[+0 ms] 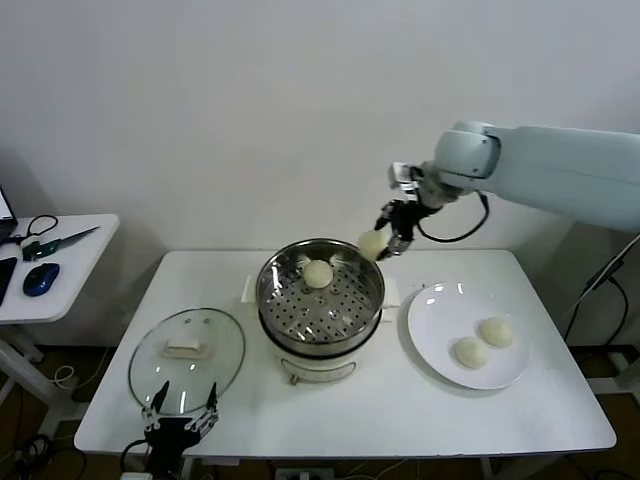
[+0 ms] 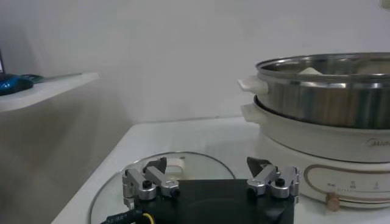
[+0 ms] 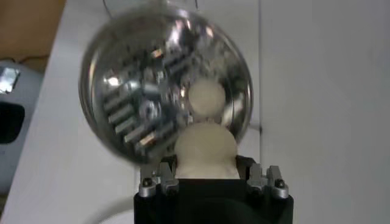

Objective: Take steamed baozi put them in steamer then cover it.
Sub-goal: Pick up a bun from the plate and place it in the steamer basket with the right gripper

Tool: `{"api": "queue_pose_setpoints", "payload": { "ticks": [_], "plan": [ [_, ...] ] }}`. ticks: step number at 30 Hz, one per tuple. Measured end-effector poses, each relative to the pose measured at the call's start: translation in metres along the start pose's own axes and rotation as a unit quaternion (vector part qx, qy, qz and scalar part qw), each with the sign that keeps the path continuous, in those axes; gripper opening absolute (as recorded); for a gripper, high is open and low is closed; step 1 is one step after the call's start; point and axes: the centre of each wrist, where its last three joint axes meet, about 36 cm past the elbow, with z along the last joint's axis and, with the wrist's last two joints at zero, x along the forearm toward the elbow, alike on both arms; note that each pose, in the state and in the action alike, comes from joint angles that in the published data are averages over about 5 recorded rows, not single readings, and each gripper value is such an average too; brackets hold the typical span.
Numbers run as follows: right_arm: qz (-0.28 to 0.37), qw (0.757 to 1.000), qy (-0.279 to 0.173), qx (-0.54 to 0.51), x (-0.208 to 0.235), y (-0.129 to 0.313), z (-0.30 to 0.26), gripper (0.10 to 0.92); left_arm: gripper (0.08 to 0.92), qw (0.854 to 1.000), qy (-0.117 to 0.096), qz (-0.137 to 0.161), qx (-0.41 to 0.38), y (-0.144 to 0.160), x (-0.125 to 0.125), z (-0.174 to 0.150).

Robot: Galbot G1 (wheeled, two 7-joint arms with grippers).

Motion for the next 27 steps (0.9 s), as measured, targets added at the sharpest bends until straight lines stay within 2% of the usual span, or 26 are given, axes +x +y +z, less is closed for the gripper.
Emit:
{"api": "queue_pose_setpoints", "payload": {
  "ticks": [10,19,27],
  "plan": [
    [-0.021,0.999,0.015,0.037,-0.073,0.016,-0.073,0.645,0.823,1.000,0.001,-0.002,-0.002,0.001,0.000,0.001],
    [-0.017,0.998,0.032,0.051,-0.134,0.021,-0.100,0.645,0.823,1.000,0.001,-0.003,-0.003,0.002,-0.001,0.001],
    [-0.016,0.998,0.034,0.052,-0.167,0.023,-0.113,0.665,0.823,1.000,0.001,-0.004,-0.004,0.003,0.000,0.002]
  ]
}}
